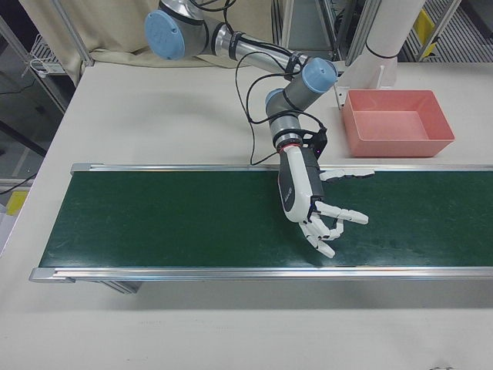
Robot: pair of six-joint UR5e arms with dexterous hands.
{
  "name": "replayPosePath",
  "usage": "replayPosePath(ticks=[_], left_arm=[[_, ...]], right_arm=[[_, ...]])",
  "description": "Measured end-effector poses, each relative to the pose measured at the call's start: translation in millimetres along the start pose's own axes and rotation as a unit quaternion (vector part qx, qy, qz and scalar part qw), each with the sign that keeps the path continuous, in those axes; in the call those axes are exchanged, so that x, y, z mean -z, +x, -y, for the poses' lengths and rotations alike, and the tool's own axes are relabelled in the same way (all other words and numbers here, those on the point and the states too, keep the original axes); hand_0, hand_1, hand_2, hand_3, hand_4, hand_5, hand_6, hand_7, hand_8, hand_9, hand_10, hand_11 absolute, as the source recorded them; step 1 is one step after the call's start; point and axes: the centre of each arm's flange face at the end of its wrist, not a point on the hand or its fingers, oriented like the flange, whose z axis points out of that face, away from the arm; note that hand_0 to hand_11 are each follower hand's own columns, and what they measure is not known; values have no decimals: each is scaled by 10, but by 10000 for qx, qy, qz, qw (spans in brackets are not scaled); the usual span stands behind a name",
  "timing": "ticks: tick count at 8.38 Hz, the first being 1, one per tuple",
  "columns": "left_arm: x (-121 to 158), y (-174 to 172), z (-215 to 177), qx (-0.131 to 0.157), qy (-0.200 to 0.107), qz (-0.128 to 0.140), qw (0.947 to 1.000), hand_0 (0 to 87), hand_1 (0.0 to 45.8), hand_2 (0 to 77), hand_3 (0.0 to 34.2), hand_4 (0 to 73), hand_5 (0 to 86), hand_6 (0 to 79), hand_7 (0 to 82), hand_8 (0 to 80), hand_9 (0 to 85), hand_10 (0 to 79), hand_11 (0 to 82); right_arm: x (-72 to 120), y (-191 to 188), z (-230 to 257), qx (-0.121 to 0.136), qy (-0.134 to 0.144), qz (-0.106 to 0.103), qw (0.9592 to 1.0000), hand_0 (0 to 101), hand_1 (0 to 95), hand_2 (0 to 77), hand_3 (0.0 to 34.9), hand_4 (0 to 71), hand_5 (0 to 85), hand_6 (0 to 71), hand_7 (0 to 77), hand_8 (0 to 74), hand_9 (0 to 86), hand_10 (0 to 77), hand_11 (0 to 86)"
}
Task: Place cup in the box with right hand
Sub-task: 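Hold the open right hand still as the blue cup approaches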
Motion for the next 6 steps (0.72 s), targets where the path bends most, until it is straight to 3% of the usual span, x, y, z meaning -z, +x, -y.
replayPosePath(ticks=[2,3,6], left_arm=[[0,0,0,0,1,1,10000,0,5,5,0,0,0,0,0,0,0,0,0],[1,1,0,0,1,0,10000,0,5,5,0,0,0,0,0,0,0,0,0],[1,2,0,0,2,0,10000,0,5,5,0,0,0,0,0,0,0,0,0]], right_arm=[[1,8,-4,14,-7,-21,10000,467,104,82,0,447,44,322,698,333,567,142,207],[3,12,-7,15,-11,-29,10000,467,104,82,0,398,44,322,698,333,567,142,207],[3,18,-28,1,-25,-35,10000,468,98,82,0,344,55,322,698,327,567,142,196]])
